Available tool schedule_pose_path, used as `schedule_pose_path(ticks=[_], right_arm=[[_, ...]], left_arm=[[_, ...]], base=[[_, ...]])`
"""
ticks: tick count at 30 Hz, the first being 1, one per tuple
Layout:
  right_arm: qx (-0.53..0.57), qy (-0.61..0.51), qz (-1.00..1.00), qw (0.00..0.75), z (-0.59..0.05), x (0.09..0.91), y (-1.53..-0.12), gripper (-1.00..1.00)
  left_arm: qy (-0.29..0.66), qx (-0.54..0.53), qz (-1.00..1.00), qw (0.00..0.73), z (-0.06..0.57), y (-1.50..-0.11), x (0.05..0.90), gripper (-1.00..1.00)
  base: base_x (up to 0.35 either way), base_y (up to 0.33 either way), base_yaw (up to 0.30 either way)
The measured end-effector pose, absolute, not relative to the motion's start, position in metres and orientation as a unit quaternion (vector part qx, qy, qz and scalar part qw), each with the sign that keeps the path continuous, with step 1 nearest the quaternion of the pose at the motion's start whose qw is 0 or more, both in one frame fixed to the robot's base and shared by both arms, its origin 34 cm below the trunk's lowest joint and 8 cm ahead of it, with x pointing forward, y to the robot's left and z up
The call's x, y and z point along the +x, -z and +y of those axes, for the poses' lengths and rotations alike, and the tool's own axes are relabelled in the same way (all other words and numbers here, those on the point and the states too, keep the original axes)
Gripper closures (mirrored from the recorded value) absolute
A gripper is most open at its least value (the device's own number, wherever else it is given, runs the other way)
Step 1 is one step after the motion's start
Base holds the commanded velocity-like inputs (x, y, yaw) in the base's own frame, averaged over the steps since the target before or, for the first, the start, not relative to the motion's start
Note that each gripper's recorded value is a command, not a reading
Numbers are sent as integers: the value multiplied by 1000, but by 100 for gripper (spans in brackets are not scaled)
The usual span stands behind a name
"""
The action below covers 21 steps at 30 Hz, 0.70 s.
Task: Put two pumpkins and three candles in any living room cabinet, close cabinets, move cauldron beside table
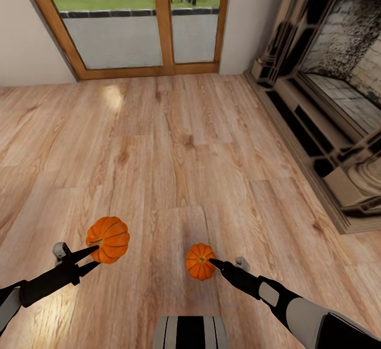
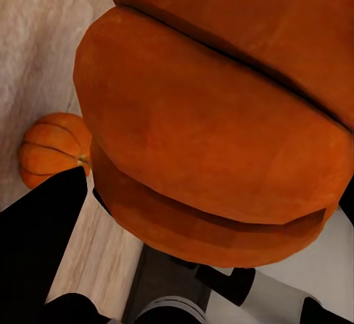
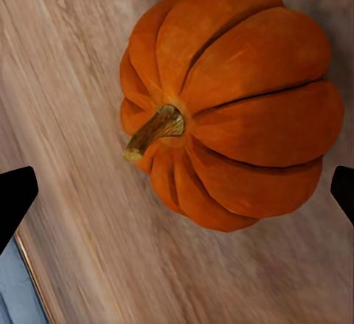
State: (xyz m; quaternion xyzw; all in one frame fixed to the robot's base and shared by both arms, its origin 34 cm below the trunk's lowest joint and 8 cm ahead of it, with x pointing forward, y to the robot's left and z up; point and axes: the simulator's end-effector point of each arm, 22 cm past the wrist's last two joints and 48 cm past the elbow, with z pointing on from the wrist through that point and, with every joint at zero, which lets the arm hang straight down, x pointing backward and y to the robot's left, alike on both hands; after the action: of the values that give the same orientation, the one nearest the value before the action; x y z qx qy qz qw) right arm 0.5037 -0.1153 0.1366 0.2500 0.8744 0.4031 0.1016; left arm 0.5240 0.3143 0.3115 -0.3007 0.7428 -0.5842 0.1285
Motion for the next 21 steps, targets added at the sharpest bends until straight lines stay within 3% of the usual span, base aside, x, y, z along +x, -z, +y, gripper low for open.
schedule_pose_path(ticks=[21], right_arm=[[248, -398, 877, 109, -118, 505, -135, -100]], left_arm=[[583, -301, 743, 129, 315, -311, 524, 100]], base=[[1, 34, 0]])
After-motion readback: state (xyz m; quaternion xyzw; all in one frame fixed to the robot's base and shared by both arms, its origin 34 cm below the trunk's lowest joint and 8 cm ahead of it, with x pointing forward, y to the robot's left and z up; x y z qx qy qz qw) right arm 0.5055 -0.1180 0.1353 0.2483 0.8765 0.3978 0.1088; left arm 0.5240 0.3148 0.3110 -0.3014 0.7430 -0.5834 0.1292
